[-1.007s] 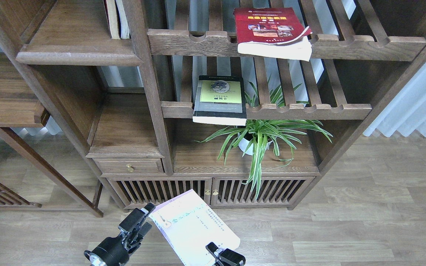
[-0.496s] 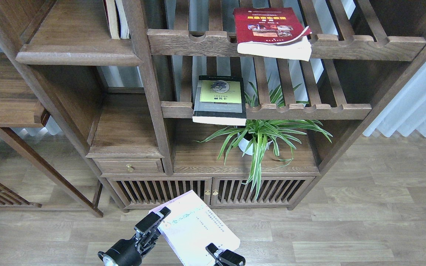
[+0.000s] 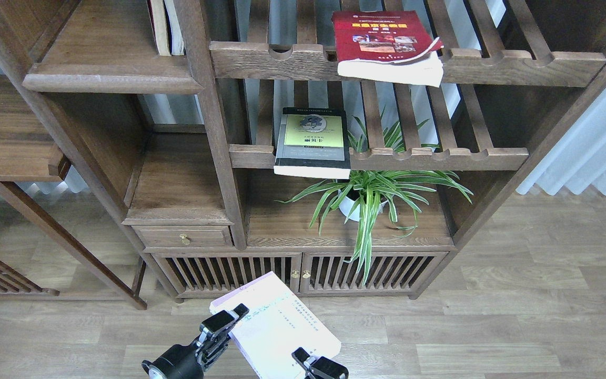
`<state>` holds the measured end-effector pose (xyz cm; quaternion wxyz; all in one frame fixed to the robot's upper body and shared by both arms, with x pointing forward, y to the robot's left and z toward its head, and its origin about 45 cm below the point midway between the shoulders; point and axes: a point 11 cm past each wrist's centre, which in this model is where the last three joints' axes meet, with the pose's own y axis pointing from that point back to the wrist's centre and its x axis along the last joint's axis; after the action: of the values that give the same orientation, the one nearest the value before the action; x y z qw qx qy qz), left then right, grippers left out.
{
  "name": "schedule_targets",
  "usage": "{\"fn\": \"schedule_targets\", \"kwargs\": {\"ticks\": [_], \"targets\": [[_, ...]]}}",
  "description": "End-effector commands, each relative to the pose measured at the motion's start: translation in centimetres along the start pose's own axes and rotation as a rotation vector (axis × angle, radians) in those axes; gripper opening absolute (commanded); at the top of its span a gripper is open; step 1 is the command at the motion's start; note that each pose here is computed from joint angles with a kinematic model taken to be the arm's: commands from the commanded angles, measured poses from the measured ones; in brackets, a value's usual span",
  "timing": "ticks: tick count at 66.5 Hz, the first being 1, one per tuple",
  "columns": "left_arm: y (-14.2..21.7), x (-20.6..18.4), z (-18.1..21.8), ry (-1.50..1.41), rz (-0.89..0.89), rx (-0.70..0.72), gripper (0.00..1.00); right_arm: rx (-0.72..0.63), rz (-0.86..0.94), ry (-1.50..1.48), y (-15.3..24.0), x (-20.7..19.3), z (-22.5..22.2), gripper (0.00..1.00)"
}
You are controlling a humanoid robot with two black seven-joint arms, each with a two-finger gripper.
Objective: Organize books on shelf
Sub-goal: 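Lift the white book with the left gripper onto the upper shelf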
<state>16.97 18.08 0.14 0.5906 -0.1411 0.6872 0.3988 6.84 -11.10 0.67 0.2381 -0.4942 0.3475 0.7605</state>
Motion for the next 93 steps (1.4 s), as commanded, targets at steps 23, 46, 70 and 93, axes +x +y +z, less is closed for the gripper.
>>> {"fn": "schedule_targets", "kwargs": {"ticks": [23,46,70,93], "targets": [[2.1,-0.5,4.1,-0.055,0.003,-0.055,0.04,-0.062,0.008,0.080,-0.1,0.1,1.0,1.00],[9.7,-7.5,16.0,-0.284,-0.063,-0.238,0.04,-0.061,0.020,0.093,-0.2,0.4,0.6,1.00],[17.2,-18.1,26.6,-0.585,-0.125,-0.463,0.04,-0.063,0.046,0.111,-0.2,1.1,0.0,1.00],[16.8,-32.0,29.9,-0.875,-0.300,-0.445,0.05,-0.064,0.047,0.126,-0.6,1.0,-0.6,1.00]]}}
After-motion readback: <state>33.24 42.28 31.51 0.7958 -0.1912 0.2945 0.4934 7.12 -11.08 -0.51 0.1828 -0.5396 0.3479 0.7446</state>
